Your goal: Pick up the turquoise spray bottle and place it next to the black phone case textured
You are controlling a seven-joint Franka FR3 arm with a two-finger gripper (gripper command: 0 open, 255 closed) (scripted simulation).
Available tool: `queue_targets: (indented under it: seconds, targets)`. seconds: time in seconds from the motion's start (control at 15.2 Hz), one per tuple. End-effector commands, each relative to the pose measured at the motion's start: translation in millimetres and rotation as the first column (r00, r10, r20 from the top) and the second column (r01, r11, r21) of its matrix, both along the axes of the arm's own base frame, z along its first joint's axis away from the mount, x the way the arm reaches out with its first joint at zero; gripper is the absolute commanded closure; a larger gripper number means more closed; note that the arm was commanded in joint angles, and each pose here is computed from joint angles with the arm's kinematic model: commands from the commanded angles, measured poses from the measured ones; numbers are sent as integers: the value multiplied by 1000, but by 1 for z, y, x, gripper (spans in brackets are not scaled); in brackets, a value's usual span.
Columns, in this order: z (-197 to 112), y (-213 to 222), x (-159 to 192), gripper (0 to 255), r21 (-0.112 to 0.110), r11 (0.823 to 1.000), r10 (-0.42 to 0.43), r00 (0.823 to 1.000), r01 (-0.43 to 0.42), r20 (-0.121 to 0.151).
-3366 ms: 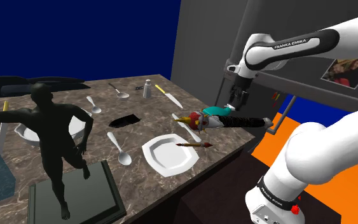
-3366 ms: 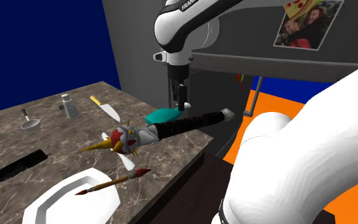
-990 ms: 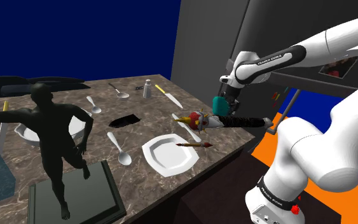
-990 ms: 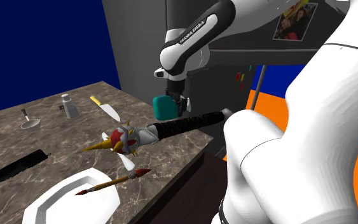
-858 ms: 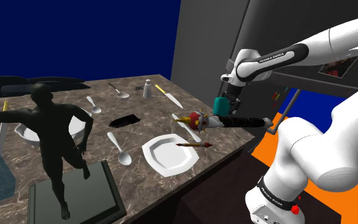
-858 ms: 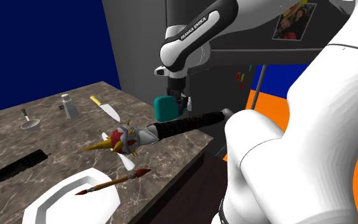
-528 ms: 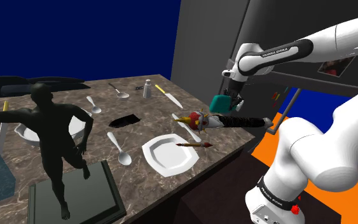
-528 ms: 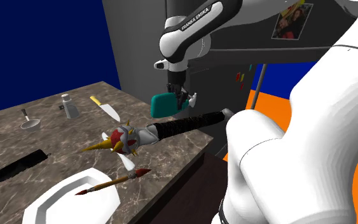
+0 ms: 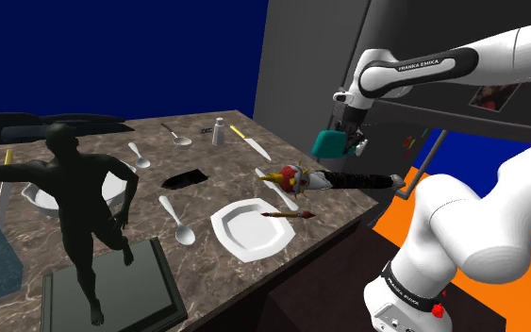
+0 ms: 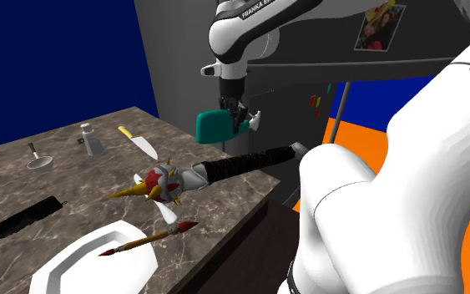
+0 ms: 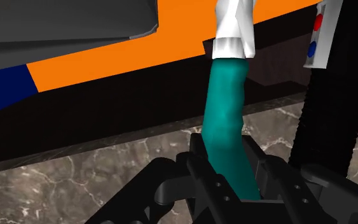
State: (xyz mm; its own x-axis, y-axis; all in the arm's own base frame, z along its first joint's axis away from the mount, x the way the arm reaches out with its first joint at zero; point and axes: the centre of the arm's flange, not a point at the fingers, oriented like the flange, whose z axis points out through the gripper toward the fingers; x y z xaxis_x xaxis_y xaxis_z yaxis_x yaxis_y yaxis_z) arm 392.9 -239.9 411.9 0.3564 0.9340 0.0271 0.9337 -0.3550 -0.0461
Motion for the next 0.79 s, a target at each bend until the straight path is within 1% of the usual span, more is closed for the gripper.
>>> queue_targets:
  seconds: [0.0,0.73]
  targets:
    - [5,10,9,255,0,1000,0,1000,0,0]
    - [5,120,103,255,0,1000,0,1000,0,0]
